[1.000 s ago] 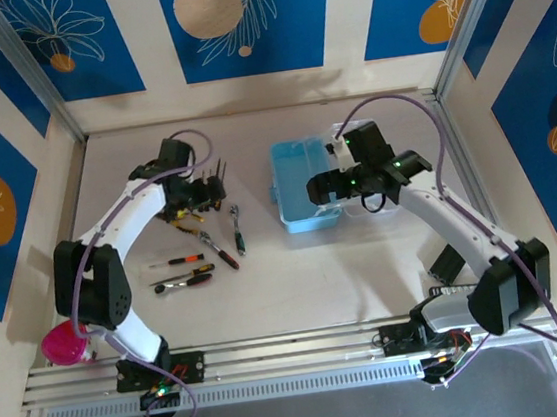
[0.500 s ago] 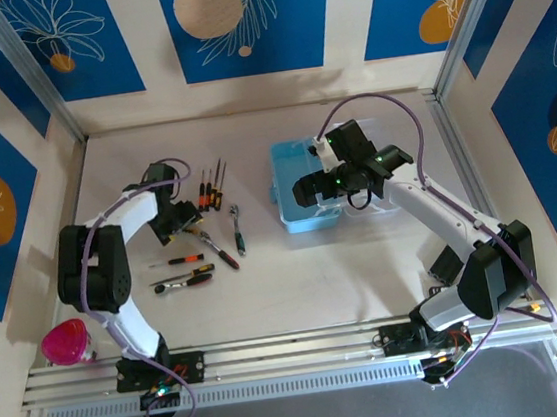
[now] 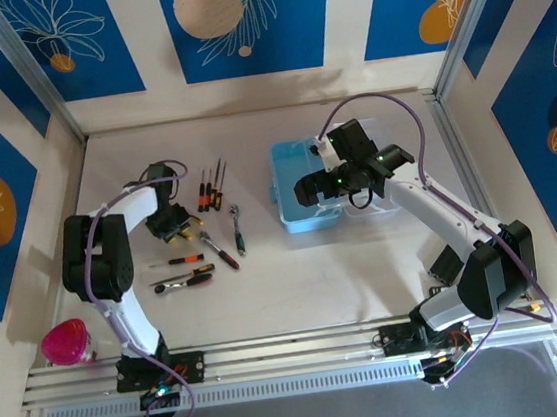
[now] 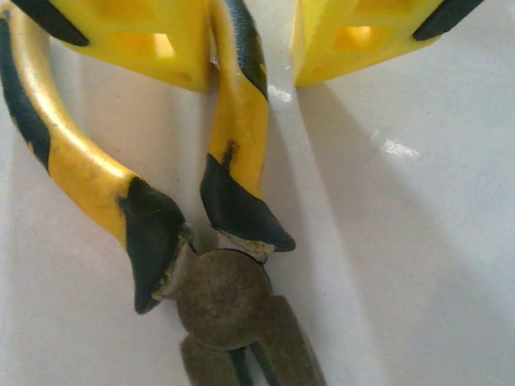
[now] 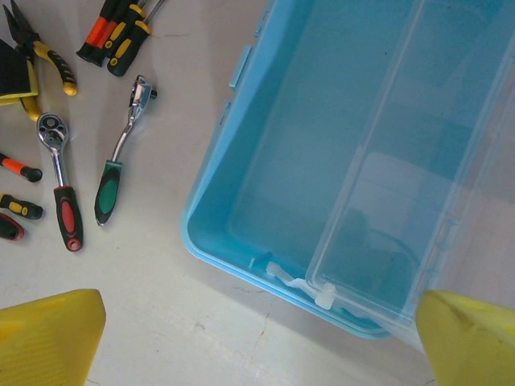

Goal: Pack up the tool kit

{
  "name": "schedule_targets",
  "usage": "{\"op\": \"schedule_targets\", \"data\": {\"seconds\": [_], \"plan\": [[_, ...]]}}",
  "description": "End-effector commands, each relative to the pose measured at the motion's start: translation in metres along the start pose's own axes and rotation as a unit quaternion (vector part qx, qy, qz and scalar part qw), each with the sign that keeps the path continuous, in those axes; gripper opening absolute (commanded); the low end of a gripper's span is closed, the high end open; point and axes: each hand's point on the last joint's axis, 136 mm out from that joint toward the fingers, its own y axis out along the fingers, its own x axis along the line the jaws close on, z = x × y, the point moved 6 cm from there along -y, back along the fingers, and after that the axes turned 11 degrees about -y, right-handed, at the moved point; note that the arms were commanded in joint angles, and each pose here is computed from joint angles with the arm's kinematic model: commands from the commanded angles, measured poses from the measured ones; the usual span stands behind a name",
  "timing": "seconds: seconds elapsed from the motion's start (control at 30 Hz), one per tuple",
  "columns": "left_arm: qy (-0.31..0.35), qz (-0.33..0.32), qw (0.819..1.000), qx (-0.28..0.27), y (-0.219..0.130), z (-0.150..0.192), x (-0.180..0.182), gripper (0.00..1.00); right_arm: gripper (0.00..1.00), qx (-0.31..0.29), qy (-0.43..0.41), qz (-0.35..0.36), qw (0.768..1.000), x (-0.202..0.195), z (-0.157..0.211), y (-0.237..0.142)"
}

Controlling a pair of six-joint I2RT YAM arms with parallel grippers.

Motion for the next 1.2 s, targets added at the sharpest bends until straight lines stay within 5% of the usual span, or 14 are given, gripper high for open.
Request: {"op": "schedule_targets", "data": {"seconds": [0.0, 0.17, 0.6, 0.7, 0.87, 1.17], "plan": [[0.006, 0.02, 1.0, -0.014, 0.025, -0.012, -0.012, 0.22, 0.99, 0.019, 0.001, -0.01, 1.0, 0.0, 0.004, 0.001], [0.02, 0.029, 0.999, -0.028, 0.014, -0.018, -0.017, 0.0, 0.99, 0.028, 0.004, -0.005, 1.0, -0.002, 0.007, -0.002], [0.12, 0.136, 0.978, -0.099, -0.095, -0.026, -0.036, 0.0, 0.99, 0.005, 0.009, -0.023, 1.0, 0.002, -0.001, -0.015], [0.152, 0.219, 0.959, -0.099, -0.128, -0.016, -0.051, 0.0, 0.99, -0.009, 0.011, -0.04, 0.999, 0.006, -0.009, -0.019], [0.214, 0.37, 0.901, -0.078, -0.18, 0.017, -0.089, 0.0, 0.99, -0.064, 0.018, -0.106, 0.992, 0.022, -0.036, -0.033], [0.322, 0.47, 0.821, -0.027, -0.221, 0.096, -0.162, 0.0, 0.89, -0.113, 0.038, -0.17, 0.978, 0.047, -0.079, -0.032]]}}
